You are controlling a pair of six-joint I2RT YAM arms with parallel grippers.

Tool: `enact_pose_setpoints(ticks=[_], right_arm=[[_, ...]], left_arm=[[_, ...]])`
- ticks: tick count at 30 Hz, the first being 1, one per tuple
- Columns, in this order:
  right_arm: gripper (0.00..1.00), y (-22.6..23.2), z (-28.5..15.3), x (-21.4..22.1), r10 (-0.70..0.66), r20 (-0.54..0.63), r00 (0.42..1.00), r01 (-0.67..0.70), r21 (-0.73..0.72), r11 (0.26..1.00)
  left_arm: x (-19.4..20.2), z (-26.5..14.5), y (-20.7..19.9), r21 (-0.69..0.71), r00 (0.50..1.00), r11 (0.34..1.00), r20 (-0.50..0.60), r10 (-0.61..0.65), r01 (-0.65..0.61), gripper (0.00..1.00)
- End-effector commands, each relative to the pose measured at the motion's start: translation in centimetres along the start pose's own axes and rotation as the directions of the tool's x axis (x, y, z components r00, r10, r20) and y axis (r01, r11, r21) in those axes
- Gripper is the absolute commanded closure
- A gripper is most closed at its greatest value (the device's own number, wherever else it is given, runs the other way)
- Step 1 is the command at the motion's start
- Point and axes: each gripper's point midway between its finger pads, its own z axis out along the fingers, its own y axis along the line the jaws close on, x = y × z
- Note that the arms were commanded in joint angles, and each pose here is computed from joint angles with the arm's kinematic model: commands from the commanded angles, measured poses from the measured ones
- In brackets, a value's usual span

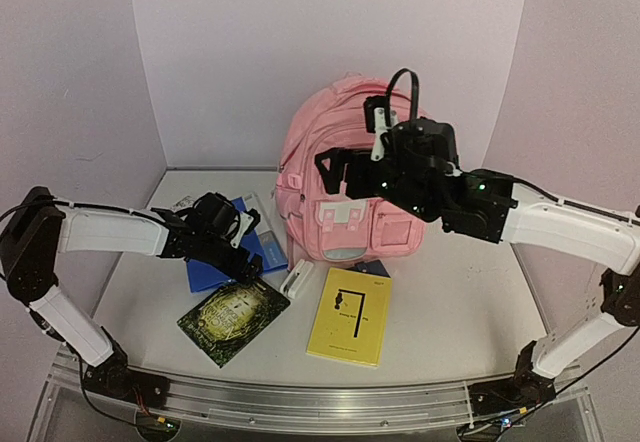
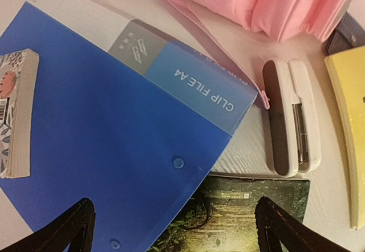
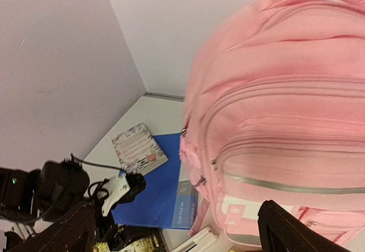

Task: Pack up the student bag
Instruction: Pick up the files from the center of the board.

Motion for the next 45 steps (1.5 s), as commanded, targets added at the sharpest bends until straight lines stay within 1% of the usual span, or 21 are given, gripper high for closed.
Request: enact_pose_setpoints(ticks=[1,4,6,11,14,17,19,21,23,24,26,29,32,36,40,42,45], right_arm=[[0.02,-7.9,-2.3,-3.2,0.106,0.121,0.987,-0.127,0.182,0.975],[0.02,-12.2,-4.0,-4.2,0.136,0.179,0.975,-0.18,0.262,0.948],[0.02,-14.7,-5.1,-4.6,0.14,0.212,0.967,-0.204,0.316,0.927],[0.02,-19.7,-7.1,-4.5,0.149,0.265,0.953,-0.252,0.418,0.873],[0.02,-21.5,-7.7,-4.1,0.175,0.279,0.944,-0.286,0.428,0.857],[0.02,-22.1,-8.0,-3.7,0.194,0.286,0.938,-0.304,0.416,0.857],[0.02,-22.3,-8.1,-3.5,0.203,0.291,0.935,-0.313,0.412,0.856],[0.02,-22.5,-8.3,-3.5,0.209,0.298,0.931,-0.323,0.41,0.853],[0.02,-22.6,-8.5,-3.5,0.213,0.307,0.927,-0.33,0.405,0.852],[0.02,-22.7,-8.6,-3.6,0.215,0.312,0.926,-0.334,0.404,0.852],[0.02,-22.7,-8.8,-3.8,0.216,0.32,0.922,-0.339,0.402,0.851],[0.02,-22.7,-9.1,-3.9,0.219,0.328,0.919,-0.344,0.397,0.851],[0.02,-22.7,-9.4,-4.1,0.218,0.336,0.916,-0.347,0.393,0.852],[0.02,-22.6,-9.8,-4.3,0.216,0.342,0.915,-0.346,0.384,0.856],[0.02,-22.2,-10.2,-4.7,0.21,0.342,0.916,-0.335,0.367,0.867],[0.02,-21.9,-10.3,-5.0,0.205,0.34,0.918,-0.327,0.353,0.877],[0.02,-20.9,-10.6,-5.6,0.21,0.334,0.919,-0.315,0.303,0.899]], left_arm=[[-0.7,1.5,-0.5,-0.116,0.989,0.984,0.031,0.143,-0.138,0.02],[-0.7,2.6,-1.1,-0.161,0.983,0.972,0.032,0.18,-0.173,0.01],[-0.7,3.5,-1.2,-0.202,0.973,0.954,0.018,0.231,-0.223,0.01],[-1.0,5.3,-1.4,-0.274,0.955,0.918,-0.009,0.298,-0.289,0.0],[-1.0,6.0,-0.7,-0.347,0.944,0.882,-0.034,0.329,-0.319,0.0],[-0.9,6.5,-0.3,-0.387,0.934,0.856,-0.044,0.355,-0.343,0.01],[-1.0,6.6,-0.1,-0.412,0.93,0.841,-0.045,0.366,-0.351,0.03],[-1.1,6.5,0.0,-0.433,0.923,0.826,-0.041,0.382,-0.361,0.09],[-1.8,6.3,0.0,-0.454,0.918,0.815,-0.019,0.395,-0.36,0.19],[-1.8,6.3,0.0,-0.461,0.915,0.809,-0.018,0.403,-0.365,0.25],[-2.0,6.1,-0.2,-0.466,0.909,0.802,-0.008,0.417,-0.372,0.41],[-2.5,5.4,-0.2,-0.489,0.898,0.787,0.018,0.439,-0.375,0.61],[-3.1,4.5,0.0,-0.518,0.889,0.771,0.042,0.456,-0.371,0.76],[-4.5,2.4,0.4,-0.553,0.885,0.759,0.081,0.459,-0.343,0.89],[-6.3,-0.9,0.8,-0.568,0.896,0.775,0.136,0.422,-0.278,0.97],[-7.3,-3.2,0.8,-0.56,0.903,0.797,0.185,0.388,-0.227,1.0],[-8.0,-6.1,0.8,-0.52,0.914,0.837,0.237,0.33,-0.167,1.0]])
